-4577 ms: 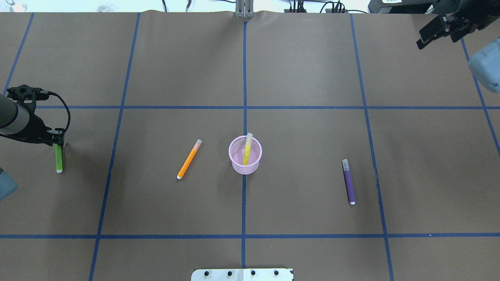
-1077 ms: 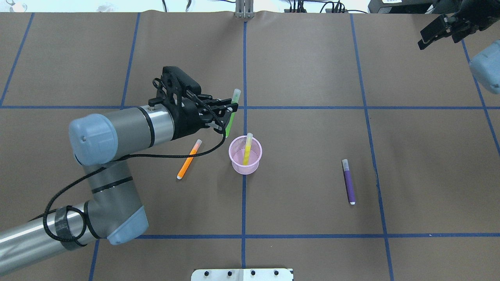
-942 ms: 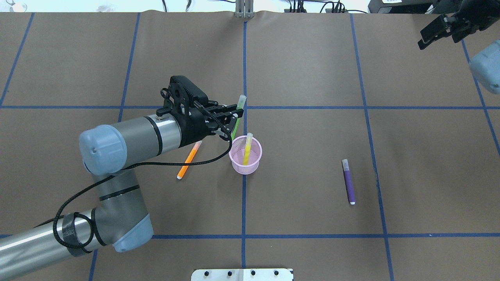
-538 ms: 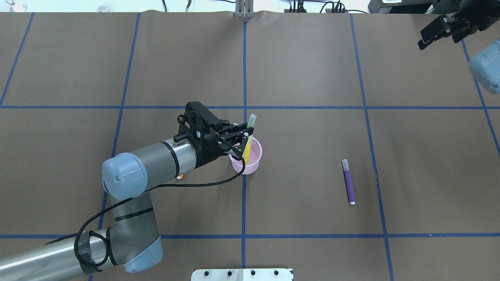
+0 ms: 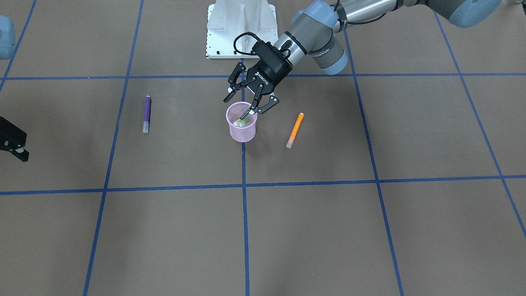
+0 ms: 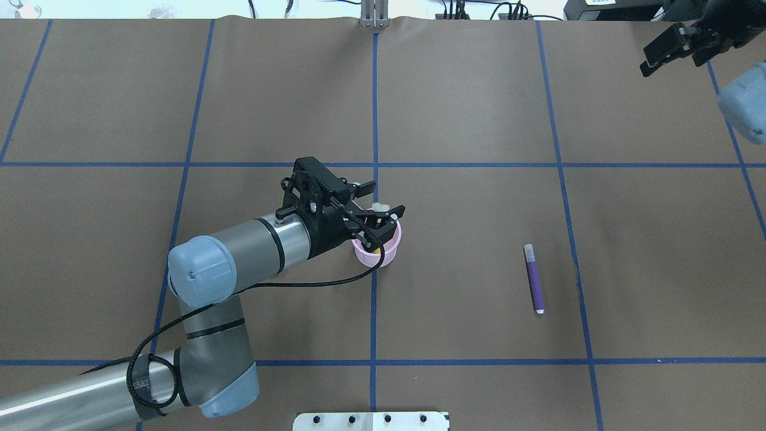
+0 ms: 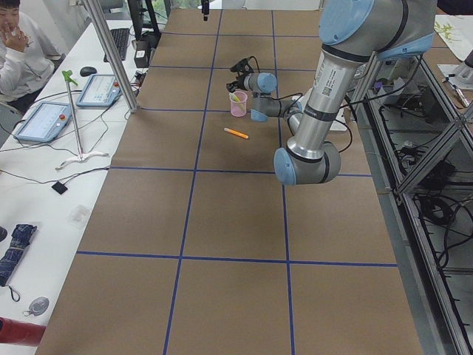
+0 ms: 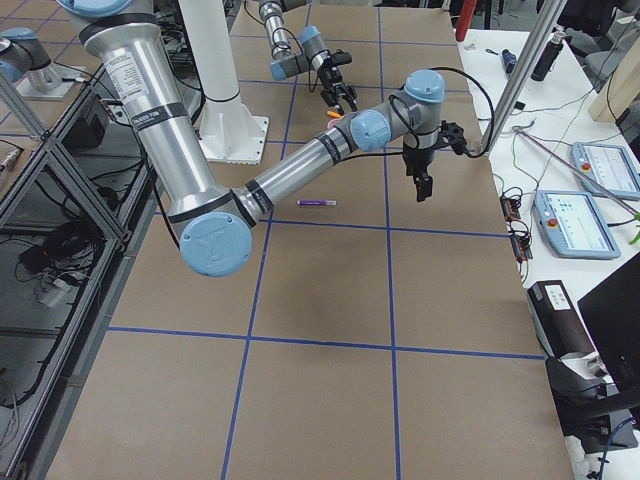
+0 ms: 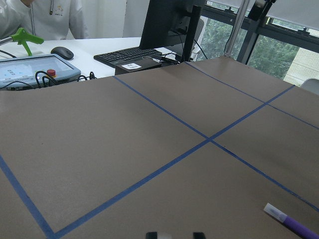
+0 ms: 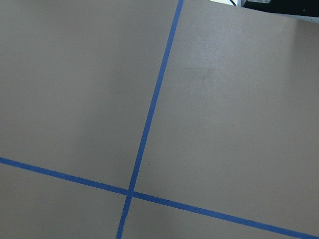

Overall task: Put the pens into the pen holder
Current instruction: 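Lower the green marker into the pink cup and release it, then withdraw the left gripper while the right gripper moves to the purple marker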

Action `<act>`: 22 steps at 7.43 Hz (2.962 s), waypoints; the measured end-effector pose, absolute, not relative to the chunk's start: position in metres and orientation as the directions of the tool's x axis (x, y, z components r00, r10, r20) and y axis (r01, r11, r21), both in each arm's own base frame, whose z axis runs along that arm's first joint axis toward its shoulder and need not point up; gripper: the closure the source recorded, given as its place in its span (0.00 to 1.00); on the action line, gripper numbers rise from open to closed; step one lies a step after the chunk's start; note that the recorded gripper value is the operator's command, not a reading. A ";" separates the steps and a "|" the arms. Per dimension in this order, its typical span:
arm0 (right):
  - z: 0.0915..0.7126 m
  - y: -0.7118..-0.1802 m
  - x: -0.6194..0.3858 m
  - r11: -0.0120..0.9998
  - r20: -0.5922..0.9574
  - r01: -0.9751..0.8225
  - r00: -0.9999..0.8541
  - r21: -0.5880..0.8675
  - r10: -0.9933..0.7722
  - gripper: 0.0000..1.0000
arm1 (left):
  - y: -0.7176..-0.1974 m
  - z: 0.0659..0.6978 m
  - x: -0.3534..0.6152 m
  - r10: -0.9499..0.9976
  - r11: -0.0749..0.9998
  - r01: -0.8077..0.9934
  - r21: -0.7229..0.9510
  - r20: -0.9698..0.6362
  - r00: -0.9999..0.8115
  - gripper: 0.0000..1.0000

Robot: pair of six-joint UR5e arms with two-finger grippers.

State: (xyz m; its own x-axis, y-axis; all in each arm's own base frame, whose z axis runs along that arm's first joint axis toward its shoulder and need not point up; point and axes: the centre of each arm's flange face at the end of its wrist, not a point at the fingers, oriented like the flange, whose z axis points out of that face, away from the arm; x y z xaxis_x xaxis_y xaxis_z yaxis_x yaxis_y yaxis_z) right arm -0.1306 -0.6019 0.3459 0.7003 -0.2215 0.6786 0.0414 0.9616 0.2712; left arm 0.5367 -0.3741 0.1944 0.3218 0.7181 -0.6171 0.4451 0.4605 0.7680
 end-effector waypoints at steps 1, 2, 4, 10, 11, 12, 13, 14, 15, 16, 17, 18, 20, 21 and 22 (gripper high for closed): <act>0.344 -0.602 -0.131 0.963 0.681 0.035 0.699 0.268 -0.215 0.00 | -0.376 0.192 0.533 0.718 0.458 0.448 0.768 -0.616 0.323 0.01; 0.342 -0.601 -0.132 0.967 0.689 0.019 0.698 0.255 -0.196 0.00 | -0.382 0.194 0.526 0.715 0.460 0.434 0.775 -0.613 0.336 0.01; 0.332 -0.595 -0.145 0.977 0.712 -0.023 0.688 0.212 -0.138 0.00 | -0.417 0.219 0.488 0.700 0.504 0.326 0.800 -0.599 0.388 0.01; 0.286 -0.500 -0.259 0.986 0.731 -0.110 0.682 0.126 -0.018 0.00 | -0.508 0.318 0.248 0.519 0.792 -0.007 0.610 -0.667 0.535 0.01; 0.289 -0.477 -0.282 0.984 0.728 -0.123 0.686 0.125 -0.007 0.00 | -0.504 0.350 0.219 0.530 0.785 -0.052 0.618 -0.625 0.573 0.01; 0.303 -0.454 -0.305 0.981 0.727 -0.137 0.687 0.138 -0.007 0.00 | -0.499 0.370 0.197 0.536 0.779 -0.075 0.623 -0.598 0.596 0.01; 0.326 -0.431 -0.322 0.977 0.728 -0.145 0.685 0.156 -0.015 0.00 | -0.497 0.377 0.186 0.536 0.777 -0.082 0.625 -0.587 0.607 0.01; 0.350 -0.409 -0.337 0.973 0.722 -0.151 0.691 0.174 -0.022 0.00 | -0.495 0.378 0.181 0.536 0.775 -0.081 0.627 -0.583 0.610 0.01; 0.367 -0.388 -0.355 0.969 0.713 -0.160 0.701 0.186 -0.022 0.00 | -0.493 0.376 0.179 0.538 0.772 -0.078 0.631 -0.582 0.610 0.01; 0.378 -0.368 -0.377 0.967 0.701 -0.160 0.713 0.198 -0.025 0.00 | -0.492 0.373 0.178 0.540 0.769 -0.076 0.635 -0.582 0.608 0.01; 0.385 -0.351 -0.397 0.966 0.691 -0.162 0.722 0.202 -0.023 0.10 | -0.492 0.372 0.177 0.540 0.768 -0.074 0.636 -0.582 0.608 0.01; 0.390 -0.337 -0.414 0.965 0.683 -0.170 0.731 0.201 -0.014 0.30 | -0.492 0.371 0.177 0.540 0.768 -0.073 0.636 -0.581 0.609 0.00; 0.403 -0.327 -0.431 0.964 0.662 -0.168 0.749 0.206 -0.011 0.38 | -0.492 0.370 0.177 0.538 0.767 -0.070 0.638 -0.580 0.611 0.00; 0.408 -0.327 -0.435 0.965 0.653 -0.161 0.758 0.209 -0.015 0.44 | -0.492 0.370 0.177 0.538 0.767 -0.070 0.638 -0.580 0.612 0.00; 0.412 -0.327 -0.438 0.965 0.647 -0.156 0.762 0.210 -0.018 0.46 | -0.492 0.370 0.177 0.537 0.767 -0.069 0.638 -0.580 0.613 0.00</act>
State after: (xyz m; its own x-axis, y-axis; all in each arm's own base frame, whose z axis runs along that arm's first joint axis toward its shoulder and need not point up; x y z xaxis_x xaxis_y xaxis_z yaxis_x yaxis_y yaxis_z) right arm -0.4381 -0.3271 0.4117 0.7623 -0.0179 0.6470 -0.1558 0.9651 0.2103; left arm 0.1767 -0.4919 0.3702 0.6127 0.5374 -0.5795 -0.0694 0.7670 0.6379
